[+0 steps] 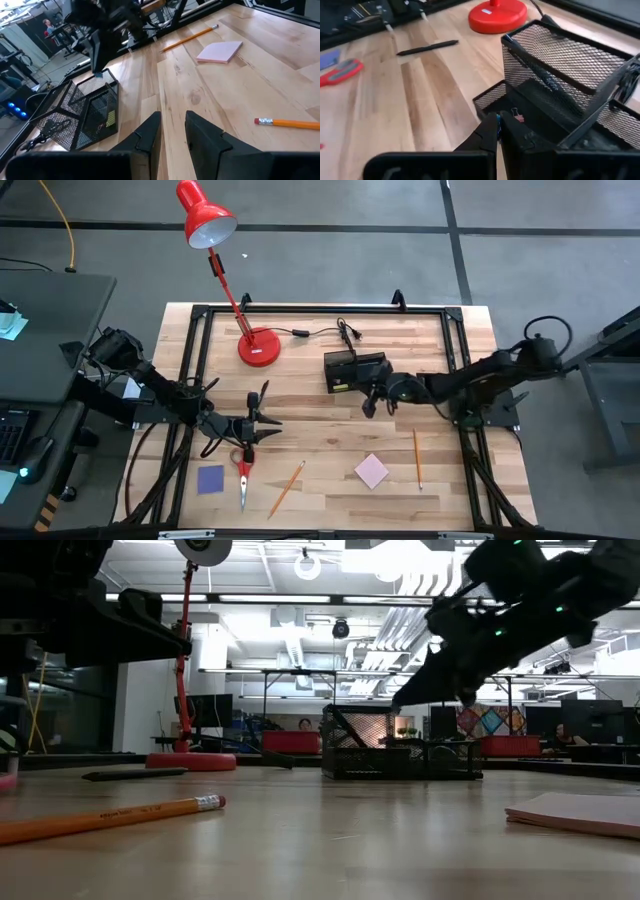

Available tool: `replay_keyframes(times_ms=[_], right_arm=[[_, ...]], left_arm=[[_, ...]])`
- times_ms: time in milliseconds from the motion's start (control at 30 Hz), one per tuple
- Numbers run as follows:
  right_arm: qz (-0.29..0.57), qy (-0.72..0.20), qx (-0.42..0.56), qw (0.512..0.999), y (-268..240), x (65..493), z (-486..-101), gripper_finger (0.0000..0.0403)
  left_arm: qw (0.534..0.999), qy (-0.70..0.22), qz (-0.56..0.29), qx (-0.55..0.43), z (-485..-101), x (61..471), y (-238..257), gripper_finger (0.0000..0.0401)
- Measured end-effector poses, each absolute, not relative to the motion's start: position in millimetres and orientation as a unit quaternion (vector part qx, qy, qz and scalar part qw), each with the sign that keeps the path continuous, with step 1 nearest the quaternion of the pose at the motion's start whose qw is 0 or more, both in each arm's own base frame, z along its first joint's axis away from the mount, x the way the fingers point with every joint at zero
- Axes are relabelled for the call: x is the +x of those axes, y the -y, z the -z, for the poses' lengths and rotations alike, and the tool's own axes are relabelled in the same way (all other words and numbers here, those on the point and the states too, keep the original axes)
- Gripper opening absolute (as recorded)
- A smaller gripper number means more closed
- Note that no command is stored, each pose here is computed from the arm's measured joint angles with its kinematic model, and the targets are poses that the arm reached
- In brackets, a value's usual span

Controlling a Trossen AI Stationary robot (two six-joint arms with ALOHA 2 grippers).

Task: Pick and place office supplies into organizer
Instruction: Put the blue binder clip into the desk organizer

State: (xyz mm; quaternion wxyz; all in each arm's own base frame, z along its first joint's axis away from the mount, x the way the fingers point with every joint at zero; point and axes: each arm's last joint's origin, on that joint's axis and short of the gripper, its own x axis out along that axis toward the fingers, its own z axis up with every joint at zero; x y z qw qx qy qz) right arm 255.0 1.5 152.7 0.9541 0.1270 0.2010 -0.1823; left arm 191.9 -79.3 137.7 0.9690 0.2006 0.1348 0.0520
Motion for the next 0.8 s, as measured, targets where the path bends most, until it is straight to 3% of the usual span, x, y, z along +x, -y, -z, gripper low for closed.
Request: replay_keyframes(times_ms=[333,633,800], right_arm=[[0.176,-0.244,0.123,0.946,14,296,-134,0.0],[0.176,-0.245,0.129,0.945,21,301,-134,0.0],[0.191,-0.248,0.138,0.94,21,300,-133,0.0027]], left_arm=[[0.969,-0.135,-0.052,0.201,-138,192,79,0.0079],[0.968,-0.139,-0.051,0.203,-137,192,79,0.0079],[0.967,-0.142,-0.051,0.204,-136,191,79,0.0079]])
